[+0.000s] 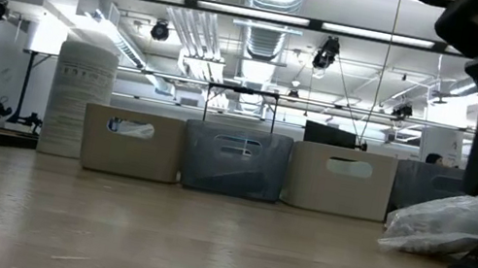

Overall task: Pick & Place Travel size toiletries
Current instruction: Put the cotton pack into the gray bin

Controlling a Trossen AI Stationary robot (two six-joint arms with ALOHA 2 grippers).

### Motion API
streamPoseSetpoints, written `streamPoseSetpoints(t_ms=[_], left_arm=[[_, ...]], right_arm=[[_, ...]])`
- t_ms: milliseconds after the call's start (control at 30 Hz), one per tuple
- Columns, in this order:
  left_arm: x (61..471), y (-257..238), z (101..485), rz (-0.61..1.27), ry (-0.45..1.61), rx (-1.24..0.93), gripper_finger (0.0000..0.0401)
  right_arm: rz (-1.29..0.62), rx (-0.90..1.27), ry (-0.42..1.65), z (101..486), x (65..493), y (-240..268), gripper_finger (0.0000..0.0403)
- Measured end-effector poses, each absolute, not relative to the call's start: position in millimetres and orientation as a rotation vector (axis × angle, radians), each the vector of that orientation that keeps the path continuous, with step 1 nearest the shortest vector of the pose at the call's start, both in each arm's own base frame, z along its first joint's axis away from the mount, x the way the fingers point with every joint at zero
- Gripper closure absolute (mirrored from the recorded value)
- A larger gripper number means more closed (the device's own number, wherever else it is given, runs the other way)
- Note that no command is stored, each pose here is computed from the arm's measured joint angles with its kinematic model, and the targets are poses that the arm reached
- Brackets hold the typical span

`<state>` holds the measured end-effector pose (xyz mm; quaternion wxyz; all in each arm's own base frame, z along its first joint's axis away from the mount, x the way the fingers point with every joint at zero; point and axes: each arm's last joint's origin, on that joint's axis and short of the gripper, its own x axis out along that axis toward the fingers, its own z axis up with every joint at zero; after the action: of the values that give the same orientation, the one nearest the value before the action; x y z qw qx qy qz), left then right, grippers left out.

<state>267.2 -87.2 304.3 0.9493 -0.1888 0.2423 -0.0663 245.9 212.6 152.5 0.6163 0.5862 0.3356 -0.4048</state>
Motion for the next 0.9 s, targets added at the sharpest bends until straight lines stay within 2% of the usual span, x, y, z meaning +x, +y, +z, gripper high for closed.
streamPoseSetpoints(t_ms=[133, 300, 900], left_arm=[[267, -87, 304, -0.135, 0.493, -0.383, 0.0238], [267, -87, 304, -0.129, 0.49, -0.374, 0.0238], [267, -86, 304, -0.092, 0.48, -0.384, 0.0238]], right_arm=[[-0.932, 1.343, 0.755, 153, 246, 211, 0.0122], [-0.922, 1.352, 0.74, 156, 248, 212, 0.0155], [-0.955, 1.281, 0.724, 142, 240, 203, 0.0344]])
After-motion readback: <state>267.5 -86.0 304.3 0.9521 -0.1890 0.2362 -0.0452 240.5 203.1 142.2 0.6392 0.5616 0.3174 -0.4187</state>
